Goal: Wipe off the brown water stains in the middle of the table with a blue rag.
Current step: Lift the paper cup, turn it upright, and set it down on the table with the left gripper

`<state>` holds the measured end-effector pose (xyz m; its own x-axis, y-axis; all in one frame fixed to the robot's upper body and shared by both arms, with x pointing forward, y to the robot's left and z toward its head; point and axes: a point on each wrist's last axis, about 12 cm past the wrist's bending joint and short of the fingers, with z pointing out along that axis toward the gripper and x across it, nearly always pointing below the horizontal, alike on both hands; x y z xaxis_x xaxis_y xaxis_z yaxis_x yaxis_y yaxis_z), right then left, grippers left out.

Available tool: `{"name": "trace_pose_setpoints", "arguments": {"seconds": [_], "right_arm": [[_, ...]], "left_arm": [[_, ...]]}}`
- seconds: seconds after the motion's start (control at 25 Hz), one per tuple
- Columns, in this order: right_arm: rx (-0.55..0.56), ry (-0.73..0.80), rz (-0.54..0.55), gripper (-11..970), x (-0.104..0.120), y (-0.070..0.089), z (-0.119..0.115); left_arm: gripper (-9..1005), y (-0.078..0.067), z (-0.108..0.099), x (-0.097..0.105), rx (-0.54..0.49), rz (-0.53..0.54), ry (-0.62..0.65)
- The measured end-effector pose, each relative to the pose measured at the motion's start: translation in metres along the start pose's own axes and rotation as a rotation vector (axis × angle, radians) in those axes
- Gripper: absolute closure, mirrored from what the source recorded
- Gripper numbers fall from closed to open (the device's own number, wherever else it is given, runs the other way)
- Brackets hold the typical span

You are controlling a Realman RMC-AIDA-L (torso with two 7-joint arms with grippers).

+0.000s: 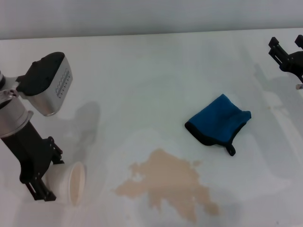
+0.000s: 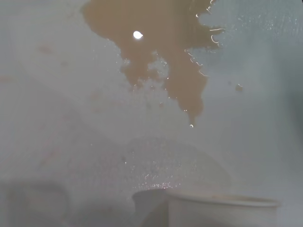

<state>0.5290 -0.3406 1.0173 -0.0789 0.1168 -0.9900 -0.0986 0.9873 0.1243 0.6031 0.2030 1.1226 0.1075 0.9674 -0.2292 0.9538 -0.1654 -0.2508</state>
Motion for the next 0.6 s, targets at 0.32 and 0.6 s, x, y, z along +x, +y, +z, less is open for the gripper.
{"name": "trace_pose_setpoints", "arguments": {"seconds": [0.32, 0.6], "right_arm": [[-0.002, -0.002, 0.0, 151, -0.0006, 0.0006, 0.0011], [-0.007, -0.003, -0.002, 151, -0.0012, 0.0015, 0.0024]], "left_arm": [[199, -0.0009, 0.0025, 0.0004, 0.002, -0.005, -0.016], [259, 0.0021, -0.0058, 0.0034, -0.052, -0.05, -0.085]]}}
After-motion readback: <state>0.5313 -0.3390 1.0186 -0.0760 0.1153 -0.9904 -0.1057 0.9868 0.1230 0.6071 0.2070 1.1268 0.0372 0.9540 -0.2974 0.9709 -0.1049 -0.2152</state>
